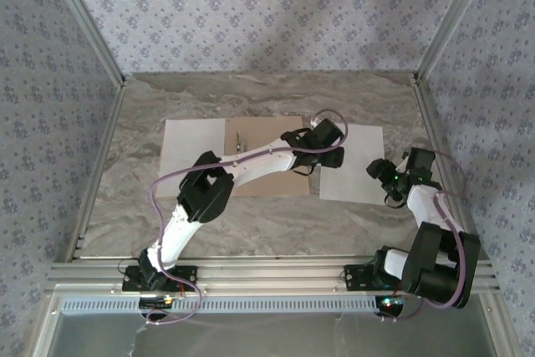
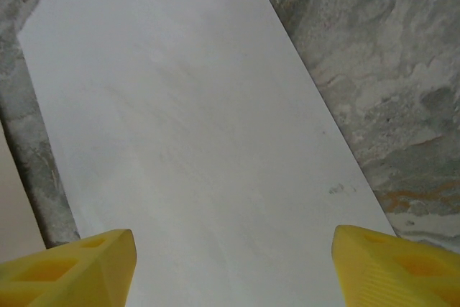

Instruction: Put the files into the folder

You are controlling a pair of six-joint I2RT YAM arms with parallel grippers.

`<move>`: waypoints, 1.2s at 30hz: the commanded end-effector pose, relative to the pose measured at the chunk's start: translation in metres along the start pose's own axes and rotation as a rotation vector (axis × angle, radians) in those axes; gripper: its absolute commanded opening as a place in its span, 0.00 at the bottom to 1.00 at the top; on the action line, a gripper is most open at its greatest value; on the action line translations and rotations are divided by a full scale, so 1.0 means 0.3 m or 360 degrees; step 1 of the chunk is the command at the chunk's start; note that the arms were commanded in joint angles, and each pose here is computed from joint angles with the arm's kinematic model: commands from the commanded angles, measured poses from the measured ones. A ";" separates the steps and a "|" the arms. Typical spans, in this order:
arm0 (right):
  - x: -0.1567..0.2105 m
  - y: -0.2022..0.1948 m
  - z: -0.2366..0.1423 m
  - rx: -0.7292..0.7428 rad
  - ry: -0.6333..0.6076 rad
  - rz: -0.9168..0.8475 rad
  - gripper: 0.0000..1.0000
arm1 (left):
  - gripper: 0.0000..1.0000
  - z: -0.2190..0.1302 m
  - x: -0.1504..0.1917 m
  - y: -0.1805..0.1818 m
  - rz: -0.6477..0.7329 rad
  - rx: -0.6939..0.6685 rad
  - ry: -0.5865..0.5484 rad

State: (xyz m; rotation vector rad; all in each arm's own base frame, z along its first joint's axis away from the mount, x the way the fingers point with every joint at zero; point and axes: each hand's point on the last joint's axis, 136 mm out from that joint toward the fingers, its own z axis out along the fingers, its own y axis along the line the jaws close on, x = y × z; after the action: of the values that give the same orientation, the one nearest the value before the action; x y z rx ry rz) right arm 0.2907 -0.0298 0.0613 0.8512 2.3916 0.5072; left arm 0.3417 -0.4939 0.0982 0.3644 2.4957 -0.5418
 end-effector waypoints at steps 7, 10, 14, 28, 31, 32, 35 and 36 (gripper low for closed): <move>-0.017 0.001 0.012 -0.0011 0.0009 0.0040 0.74 | 0.75 0.084 0.057 -0.067 -0.0004 0.0073 0.0128; -0.011 -0.006 0.015 -0.0007 0.0027 0.0052 0.74 | 0.71 0.102 0.074 -0.079 -0.0008 0.0099 0.0161; -0.010 -0.012 0.017 -0.0014 0.0027 0.0073 0.73 | 0.71 0.125 0.091 -0.063 -0.0036 0.0064 0.0178; 0.004 -0.019 0.043 -0.0036 0.0077 0.0109 0.69 | 0.77 0.157 0.131 -0.017 -0.0076 -0.0057 0.0243; 0.007 -0.019 0.049 -0.0043 0.0087 0.0120 0.68 | 0.77 0.168 0.142 -0.023 -0.0080 -0.0043 0.0263; 0.009 -0.018 0.051 -0.0046 0.0093 0.0120 0.68 | 0.77 0.173 0.147 -0.023 -0.0084 -0.0040 0.0273; 0.014 -0.017 0.058 -0.0054 0.0110 0.0127 0.67 | 0.76 0.180 0.156 -0.029 -0.0096 -0.0023 0.0289; 0.016 -0.016 0.061 -0.0060 0.0116 0.0131 0.67 | 0.76 0.183 0.158 -0.028 -0.0100 -0.0021 0.0293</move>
State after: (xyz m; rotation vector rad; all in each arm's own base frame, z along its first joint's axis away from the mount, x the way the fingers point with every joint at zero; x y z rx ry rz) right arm 0.2933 -0.0284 0.0426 0.9152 2.4204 0.5869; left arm 0.3327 -0.5148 0.0406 0.3490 2.6595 -0.5281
